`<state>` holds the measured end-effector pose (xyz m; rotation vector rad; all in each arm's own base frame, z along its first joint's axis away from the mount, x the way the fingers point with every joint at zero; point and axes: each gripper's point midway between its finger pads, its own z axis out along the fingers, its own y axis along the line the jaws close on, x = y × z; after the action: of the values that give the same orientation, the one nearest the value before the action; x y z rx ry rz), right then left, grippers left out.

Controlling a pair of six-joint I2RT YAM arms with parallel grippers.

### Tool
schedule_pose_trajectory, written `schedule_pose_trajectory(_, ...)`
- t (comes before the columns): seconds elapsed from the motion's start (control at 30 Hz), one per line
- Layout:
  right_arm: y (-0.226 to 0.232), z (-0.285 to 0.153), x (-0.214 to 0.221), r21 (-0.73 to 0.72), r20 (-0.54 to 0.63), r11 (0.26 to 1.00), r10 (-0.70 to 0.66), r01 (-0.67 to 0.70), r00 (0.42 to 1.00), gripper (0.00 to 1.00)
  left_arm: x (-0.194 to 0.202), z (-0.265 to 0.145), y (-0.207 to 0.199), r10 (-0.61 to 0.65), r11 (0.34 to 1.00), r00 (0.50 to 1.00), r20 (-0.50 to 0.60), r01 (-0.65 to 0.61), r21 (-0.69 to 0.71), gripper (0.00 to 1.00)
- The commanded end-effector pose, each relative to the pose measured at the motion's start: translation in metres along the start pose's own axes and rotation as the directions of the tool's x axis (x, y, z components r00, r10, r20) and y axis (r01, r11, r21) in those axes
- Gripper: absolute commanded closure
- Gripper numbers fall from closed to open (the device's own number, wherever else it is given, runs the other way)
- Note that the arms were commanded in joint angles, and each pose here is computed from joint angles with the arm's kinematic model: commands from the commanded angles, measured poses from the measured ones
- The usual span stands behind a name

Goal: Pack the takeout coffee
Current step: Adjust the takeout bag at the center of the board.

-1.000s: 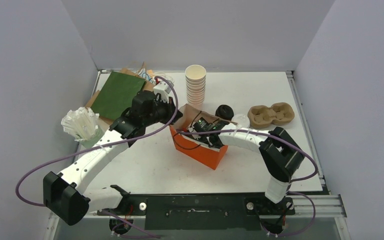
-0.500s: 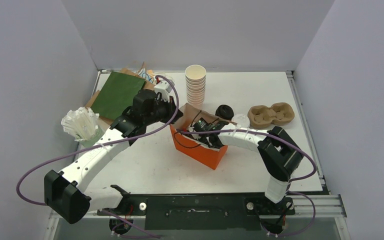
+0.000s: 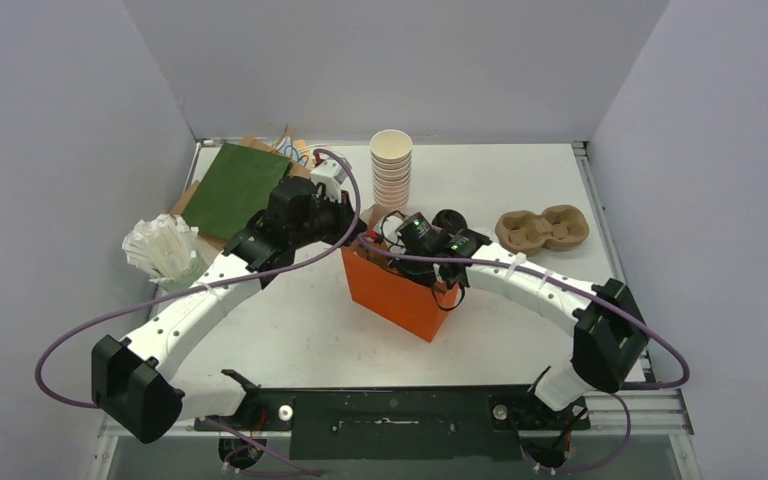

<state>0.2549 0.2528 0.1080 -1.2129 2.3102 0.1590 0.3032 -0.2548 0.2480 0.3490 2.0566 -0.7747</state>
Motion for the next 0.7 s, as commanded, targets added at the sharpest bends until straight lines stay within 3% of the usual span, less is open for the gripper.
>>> schedule_pose_trajectory(0.0, -0.008, -0.032, -0.022, 0.029, 0.096, 1.0, -0.014, 0.011, 0.995, 0.91, -0.021, -0.001, -0.003, 0.031, 0.999, 0.999, 0.042, -0.031, -0.012, 1.0)
schedule_pose_trajectory(0.23, -0.004, -0.095, -0.09, -0.021, 0.38, 0.999, -0.031, 0.042, 0.925, 0.74, -0.023, -0.007, 0.005, 0.044, 0.998, 0.998, 0.044, -0.042, -0.048, 1.0)
schedule_pose_trajectory(0.37, 0.007, -0.121, -0.127, -0.088, 0.472, 0.992, -0.04, 0.093, 0.881, 0.62, -0.023, -0.014, 0.012, 0.041, 0.997, 0.998, 0.045, -0.038, -0.068, 1.0)
schedule_pose_trajectory(0.5, 0.016, -0.128, -0.142, -0.142, 0.487, 0.981, -0.048, 0.134, 0.872, 0.51, -0.027, -0.02, 0.021, 0.03, 0.996, 0.998, 0.053, -0.026, -0.085, 1.0)
schedule_pose_trajectory(0.67, 0.021, -0.126, -0.144, -0.19, 0.453, 0.966, -0.073, 0.176, 0.888, 0.48, -0.031, -0.029, 0.03, 0.035, 0.993, 0.997, 0.067, -0.027, -0.111, 1.0)
